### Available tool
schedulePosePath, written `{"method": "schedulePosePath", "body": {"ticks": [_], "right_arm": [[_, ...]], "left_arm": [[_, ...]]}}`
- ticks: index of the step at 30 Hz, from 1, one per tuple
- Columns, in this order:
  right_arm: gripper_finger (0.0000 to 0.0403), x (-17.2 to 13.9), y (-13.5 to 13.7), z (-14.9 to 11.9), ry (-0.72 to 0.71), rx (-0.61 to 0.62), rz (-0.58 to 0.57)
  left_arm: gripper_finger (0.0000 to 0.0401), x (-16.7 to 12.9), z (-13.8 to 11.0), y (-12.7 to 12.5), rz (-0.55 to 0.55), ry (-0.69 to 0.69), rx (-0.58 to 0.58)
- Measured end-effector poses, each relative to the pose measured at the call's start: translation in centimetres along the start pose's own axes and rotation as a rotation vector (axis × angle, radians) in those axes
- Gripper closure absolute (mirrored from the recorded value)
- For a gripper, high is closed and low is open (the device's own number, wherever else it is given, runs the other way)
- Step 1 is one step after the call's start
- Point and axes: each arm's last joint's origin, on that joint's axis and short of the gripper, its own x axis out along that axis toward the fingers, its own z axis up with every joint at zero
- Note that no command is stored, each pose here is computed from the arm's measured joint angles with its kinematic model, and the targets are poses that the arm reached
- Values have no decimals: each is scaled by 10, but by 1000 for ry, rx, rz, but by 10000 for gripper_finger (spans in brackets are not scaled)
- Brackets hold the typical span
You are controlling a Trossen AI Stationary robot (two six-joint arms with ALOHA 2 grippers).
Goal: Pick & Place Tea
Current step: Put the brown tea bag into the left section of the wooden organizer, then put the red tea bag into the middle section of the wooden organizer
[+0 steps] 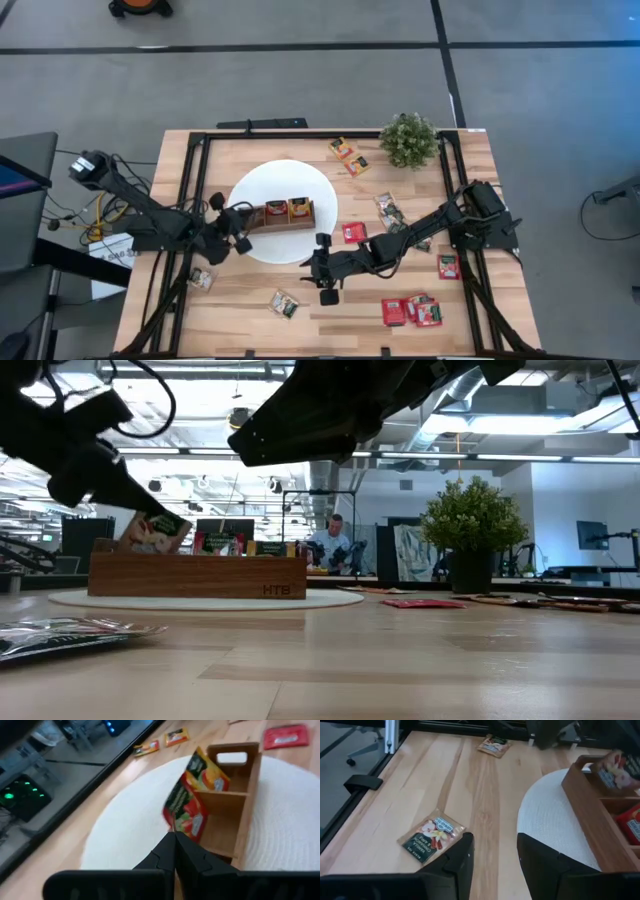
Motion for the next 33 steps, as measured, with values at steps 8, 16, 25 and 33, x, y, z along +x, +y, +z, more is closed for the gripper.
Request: {"method": "schedulePosePath", "body": {"ticks": [8, 16, 25, 33], "right_arm": [[264, 0, 1, 0, 0, -3, 4], [268, 0, 2, -1, 7, -4, 6], [270, -1, 3, -1, 8, -4, 26], [269, -1, 6, -1, 8, -7, 32]], "left_arm": [[401, 13, -17, 4, -25, -77, -47], [401, 19, -21, 10, 59, -77, -75], [373, 26, -23, 14, 15, -12, -99], [265, 31, -16, 20, 80, -9, -100]]}}
